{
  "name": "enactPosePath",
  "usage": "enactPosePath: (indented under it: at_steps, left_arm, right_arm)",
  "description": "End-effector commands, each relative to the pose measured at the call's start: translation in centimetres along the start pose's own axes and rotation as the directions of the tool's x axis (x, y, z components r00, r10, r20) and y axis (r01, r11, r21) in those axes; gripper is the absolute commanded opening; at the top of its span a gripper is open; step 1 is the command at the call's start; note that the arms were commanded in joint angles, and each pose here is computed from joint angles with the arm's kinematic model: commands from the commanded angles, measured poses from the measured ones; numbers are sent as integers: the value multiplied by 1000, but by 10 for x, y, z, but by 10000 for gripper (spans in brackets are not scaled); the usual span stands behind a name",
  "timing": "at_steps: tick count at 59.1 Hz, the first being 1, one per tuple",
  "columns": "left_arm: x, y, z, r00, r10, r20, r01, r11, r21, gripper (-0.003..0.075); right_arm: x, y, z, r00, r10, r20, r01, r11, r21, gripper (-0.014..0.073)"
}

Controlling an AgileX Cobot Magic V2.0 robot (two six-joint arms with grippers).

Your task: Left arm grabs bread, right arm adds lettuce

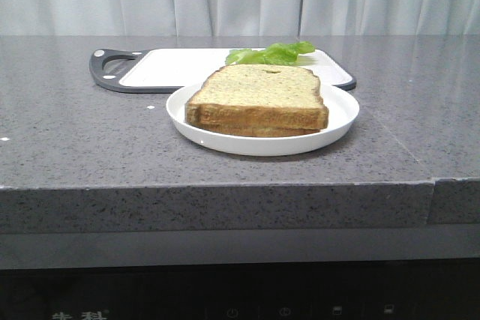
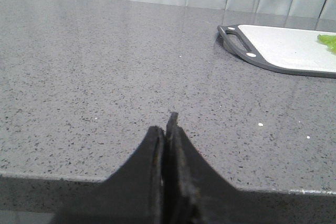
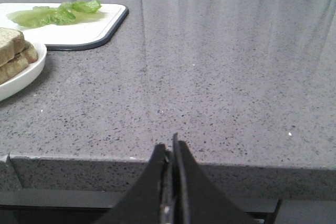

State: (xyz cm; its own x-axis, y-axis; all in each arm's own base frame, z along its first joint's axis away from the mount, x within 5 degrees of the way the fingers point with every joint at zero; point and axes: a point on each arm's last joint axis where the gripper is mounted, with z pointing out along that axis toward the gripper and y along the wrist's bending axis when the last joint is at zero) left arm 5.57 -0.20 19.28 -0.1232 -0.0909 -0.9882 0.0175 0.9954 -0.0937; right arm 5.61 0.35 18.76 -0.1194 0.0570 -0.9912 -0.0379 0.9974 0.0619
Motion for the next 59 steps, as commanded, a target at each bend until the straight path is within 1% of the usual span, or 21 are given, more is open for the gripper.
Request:
enactPosePath:
  at_steps: [1, 7, 30, 36, 40, 44, 50, 54, 59]
  left_arm:
    - [-8, 0, -2, 995, 0, 103, 0, 1000, 6, -20]
    - [-8, 0, -2, 993, 47, 105, -47, 999, -5, -20]
    - [-8, 0, -2, 994, 42, 105, -42, 999, -4, -20]
    - [-10, 0, -2, 992, 26, 127, -26, 1000, 1, -20]
    - [-14, -1, -2, 986, 10, 167, -12, 1000, 6, -21]
    - [-26, -2, -6, 970, 14, 241, -16, 1000, 10, -21]
    - [-46, -4, -12, 971, 14, 239, -17, 1000, 12, -20]
    - [-65, -6, -15, 979, 14, 203, -17, 1000, 11, -20]
    - [-88, -8, -11, 992, 15, 127, -16, 1000, 8, -20]
  right_arm:
    - [-10, -1, -2, 994, -9, 106, 7, 1000, 12, -62]
    - [-10, -1, -2, 994, -9, 106, 7, 1000, 12, -62]
    - [-10, -1, -2, 994, -9, 109, 7, 1000, 12, -62]
    - [-10, -1, -2, 993, -9, 114, 7, 1000, 13, -62]
    - [-13, -1, -3, 990, -9, 140, 7, 1000, 15, -62]
    - [-22, -1, -5, 983, -10, 182, 7, 1000, 16, -62]
    - [-46, 2, -13, 982, -12, 187, 12, 1000, 4, -62]
    - [-68, 4, -18, 985, -16, 172, 17, 1000, -4, -62]
    - [-95, 7, -21, 988, -18, 155, 19, 1000, -11, -62]
